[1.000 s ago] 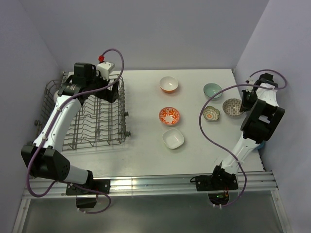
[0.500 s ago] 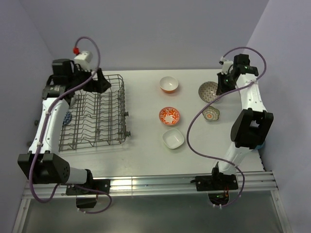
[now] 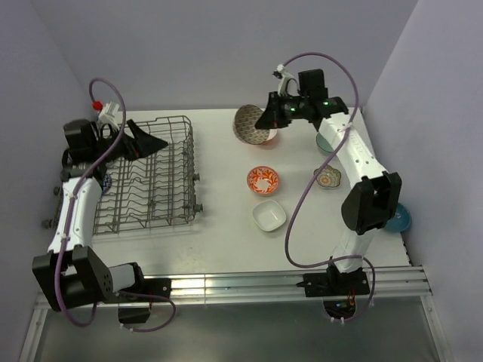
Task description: Load the bowls into the dish rack
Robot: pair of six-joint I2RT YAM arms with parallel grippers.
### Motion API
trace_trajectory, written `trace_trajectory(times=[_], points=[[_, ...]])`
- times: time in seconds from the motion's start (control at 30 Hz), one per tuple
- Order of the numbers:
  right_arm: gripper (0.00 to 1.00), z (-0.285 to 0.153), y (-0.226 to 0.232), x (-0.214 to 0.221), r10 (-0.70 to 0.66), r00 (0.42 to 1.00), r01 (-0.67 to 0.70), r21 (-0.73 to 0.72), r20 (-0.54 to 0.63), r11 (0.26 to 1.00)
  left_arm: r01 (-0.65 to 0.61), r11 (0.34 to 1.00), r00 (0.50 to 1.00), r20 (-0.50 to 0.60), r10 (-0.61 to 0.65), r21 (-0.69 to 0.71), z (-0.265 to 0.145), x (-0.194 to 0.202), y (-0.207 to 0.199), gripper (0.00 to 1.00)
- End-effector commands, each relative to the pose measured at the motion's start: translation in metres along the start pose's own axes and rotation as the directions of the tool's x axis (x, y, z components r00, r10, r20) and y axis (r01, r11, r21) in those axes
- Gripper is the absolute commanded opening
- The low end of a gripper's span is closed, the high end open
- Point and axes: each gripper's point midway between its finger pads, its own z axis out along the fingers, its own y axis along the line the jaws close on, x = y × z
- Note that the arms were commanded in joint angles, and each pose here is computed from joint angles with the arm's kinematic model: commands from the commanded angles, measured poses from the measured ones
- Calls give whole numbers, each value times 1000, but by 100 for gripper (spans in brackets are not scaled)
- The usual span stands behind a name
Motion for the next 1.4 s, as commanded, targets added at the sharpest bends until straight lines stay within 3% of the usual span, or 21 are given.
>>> trace_trajectory(times=[0.0, 0.03, 0.2, 0.4, 0.63, 1.03, 1.37], points=[[0, 23, 59, -33, 66, 993, -35, -290, 100, 956, 126, 979, 989, 58, -137, 162, -6, 5, -36, 100], [0, 30, 67, -31, 124, 990, -94, -336, 71, 937, 113, 978, 989, 76, -128, 175, -5, 7, -40, 99], [0, 66, 106, -11, 89, 996, -74, -401, 20, 913, 177, 961, 972, 116, -205, 213, -6, 23, -52, 100], [0, 92, 132, 26, 116, 990, -142, -459, -84, 877, 211, 945, 961, 124, -247, 251, 8, 33, -72, 100], [0, 103, 140, 40, 103, 989, -140, -442, -106, 886, 319, 893, 928, 88, -363, 318, 19, 39, -91, 99], [0, 114, 139, 54, 80, 988, -128, -416, -131, 900, 304, 917, 946, 31, -323, 259, 36, 46, -100, 99], [0, 118, 138, 56, 66, 990, -110, -393, -124, 913, 326, 915, 942, 4, -336, 236, 40, 45, -101, 89]])
